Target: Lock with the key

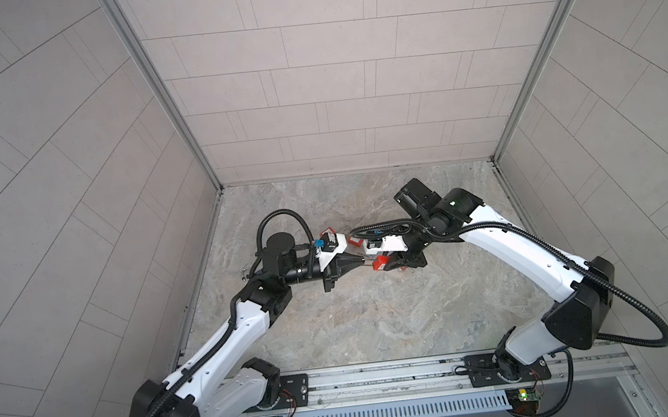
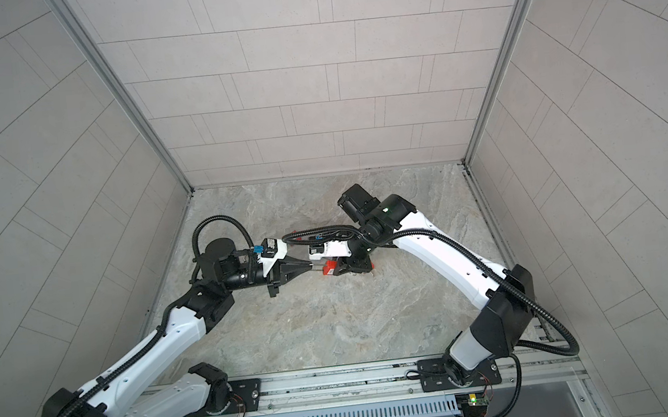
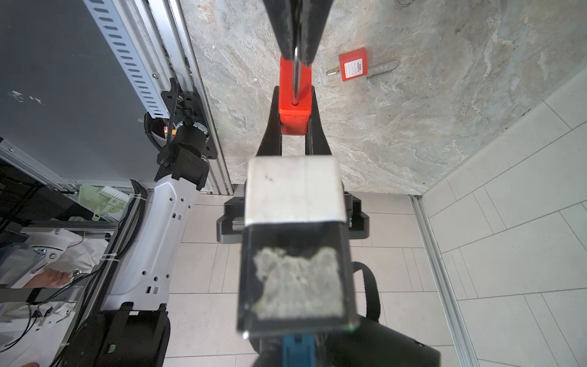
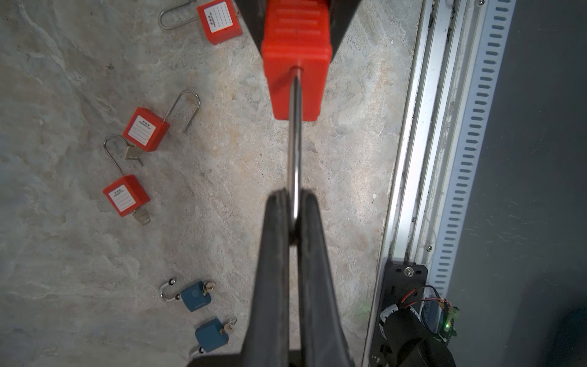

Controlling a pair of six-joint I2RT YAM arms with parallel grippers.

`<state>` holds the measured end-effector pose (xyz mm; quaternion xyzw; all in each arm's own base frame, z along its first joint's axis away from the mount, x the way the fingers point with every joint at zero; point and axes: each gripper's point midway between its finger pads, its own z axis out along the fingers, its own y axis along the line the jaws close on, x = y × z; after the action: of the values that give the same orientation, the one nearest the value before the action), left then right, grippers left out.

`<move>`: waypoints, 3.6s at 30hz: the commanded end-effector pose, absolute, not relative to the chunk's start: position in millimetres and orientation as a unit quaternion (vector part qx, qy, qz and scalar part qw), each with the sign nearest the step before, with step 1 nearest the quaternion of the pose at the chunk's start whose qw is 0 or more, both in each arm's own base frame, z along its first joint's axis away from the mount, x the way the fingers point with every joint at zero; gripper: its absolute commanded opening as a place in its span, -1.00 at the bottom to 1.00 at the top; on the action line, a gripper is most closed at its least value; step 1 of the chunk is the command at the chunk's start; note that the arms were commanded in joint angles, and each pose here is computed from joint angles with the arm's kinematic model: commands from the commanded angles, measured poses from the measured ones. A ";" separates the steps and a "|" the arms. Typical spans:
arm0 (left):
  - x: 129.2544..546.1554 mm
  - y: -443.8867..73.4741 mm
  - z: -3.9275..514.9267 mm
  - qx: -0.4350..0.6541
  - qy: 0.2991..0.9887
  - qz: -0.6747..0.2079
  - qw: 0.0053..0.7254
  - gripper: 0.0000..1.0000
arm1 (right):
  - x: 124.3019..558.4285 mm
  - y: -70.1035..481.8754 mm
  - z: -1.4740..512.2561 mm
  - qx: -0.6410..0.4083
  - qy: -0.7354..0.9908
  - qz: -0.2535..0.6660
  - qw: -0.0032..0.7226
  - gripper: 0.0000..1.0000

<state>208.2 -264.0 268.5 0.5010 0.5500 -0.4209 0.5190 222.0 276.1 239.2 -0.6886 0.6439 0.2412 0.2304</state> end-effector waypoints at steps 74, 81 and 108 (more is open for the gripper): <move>212.0 -302.6 310.3 0.474 0.461 -0.479 0.577 -1.00 | 239.4 198.7 250.4 -0.598 0.738 0.260 0.176 -0.30; 212.2 -305.0 312.9 0.474 0.460 -0.477 0.580 -1.00 | 239.3 205.5 254.8 -0.603 0.728 0.266 0.189 -0.42; 215.0 -306.3 320.7 0.466 0.458 -0.482 0.583 -1.00 | 251.1 173.9 262.0 -0.643 0.696 0.074 0.311 0.10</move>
<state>222.8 -306.1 290.0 0.4575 0.5026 -0.4788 0.5557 253.7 185.6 252.8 -0.6390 0.6947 0.0950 0.3162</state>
